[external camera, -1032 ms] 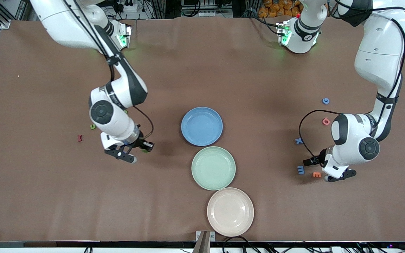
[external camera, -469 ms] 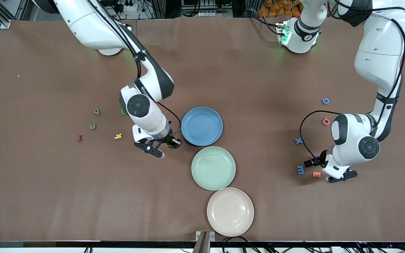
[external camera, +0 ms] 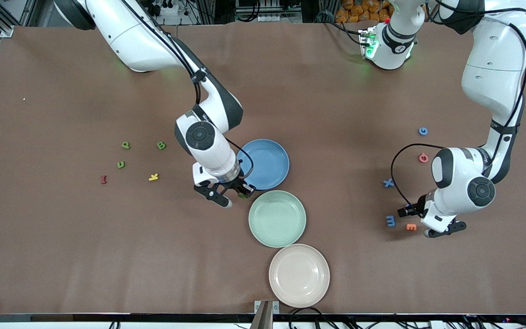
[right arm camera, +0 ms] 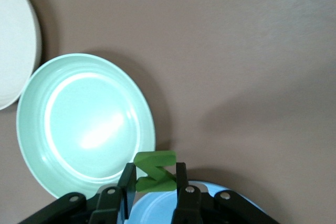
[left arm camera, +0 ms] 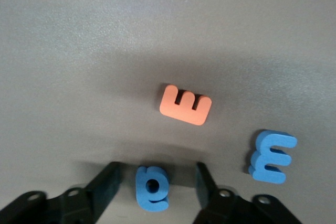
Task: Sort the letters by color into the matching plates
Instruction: 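Carry the green Z to the green plate with the right gripper, then release the Z onto the green plate while the left gripper drops the e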
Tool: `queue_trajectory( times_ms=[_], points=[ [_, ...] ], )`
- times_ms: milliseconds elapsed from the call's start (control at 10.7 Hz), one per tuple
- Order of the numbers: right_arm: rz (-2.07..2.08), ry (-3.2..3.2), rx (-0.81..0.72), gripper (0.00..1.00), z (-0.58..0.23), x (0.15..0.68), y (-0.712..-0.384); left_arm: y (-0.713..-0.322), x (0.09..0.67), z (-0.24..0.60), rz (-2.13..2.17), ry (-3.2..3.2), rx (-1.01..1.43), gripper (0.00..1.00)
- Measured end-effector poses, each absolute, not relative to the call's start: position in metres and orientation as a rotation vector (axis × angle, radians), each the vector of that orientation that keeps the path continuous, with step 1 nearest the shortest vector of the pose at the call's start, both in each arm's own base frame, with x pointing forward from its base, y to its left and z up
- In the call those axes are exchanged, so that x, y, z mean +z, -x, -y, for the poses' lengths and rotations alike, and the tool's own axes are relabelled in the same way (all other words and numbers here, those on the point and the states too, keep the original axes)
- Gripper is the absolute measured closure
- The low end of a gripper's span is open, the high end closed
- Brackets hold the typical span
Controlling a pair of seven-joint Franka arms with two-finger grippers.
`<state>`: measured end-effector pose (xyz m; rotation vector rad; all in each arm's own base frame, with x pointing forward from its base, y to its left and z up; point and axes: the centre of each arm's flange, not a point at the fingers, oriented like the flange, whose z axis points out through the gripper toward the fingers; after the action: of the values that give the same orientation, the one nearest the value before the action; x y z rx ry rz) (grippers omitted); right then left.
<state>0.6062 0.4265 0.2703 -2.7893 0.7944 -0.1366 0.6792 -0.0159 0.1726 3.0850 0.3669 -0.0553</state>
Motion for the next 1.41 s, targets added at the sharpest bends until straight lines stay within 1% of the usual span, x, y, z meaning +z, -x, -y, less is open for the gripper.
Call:
queue_trajectory(
  times_ms=[188,281,375,469,844,1219,1313,1407],
  points=[
    [-0.801,2.733,-0.180,0.66,-0.440,0.261,-0.606,-0.677,0.176,0.016,-0.365,-3.086,-0.055,0.58],
    [-0.806,2.702,-0.200,0.66,-0.447,0.256,-0.605,-0.677,0.179,0.016,-0.365,-3.086,-0.053,0.68],
    [-0.817,2.677,-0.209,0.66,-0.456,0.251,-0.604,-0.675,0.180,0.017,-0.364,-3.087,-0.052,0.71],
    [-0.819,2.666,-0.209,0.66,-0.465,0.246,-0.603,-0.675,0.180,0.017,-0.365,-3.087,-0.052,0.73],
    [-0.819,2.593,-0.249,0.66,-0.485,0.225,-0.602,-0.676,0.189,0.031,-0.335,-3.096,-0.042,0.73],
    [-0.823,2.592,-0.248,0.65,-0.485,0.217,-0.602,-0.668,0.226,0.092,-0.380,-3.128,-0.084,0.73],
    [-0.823,2.591,-0.249,0.61,-0.485,0.217,-0.602,-0.663,0.235,0.109,-0.420,-3.132,-0.111,0.73],
    [-0.830,2.584,-0.257,0.48,-0.484,0.219,-0.606,-0.656,0.242,0.130,-0.459,-3.136,-0.138,0.73]
  ],
)
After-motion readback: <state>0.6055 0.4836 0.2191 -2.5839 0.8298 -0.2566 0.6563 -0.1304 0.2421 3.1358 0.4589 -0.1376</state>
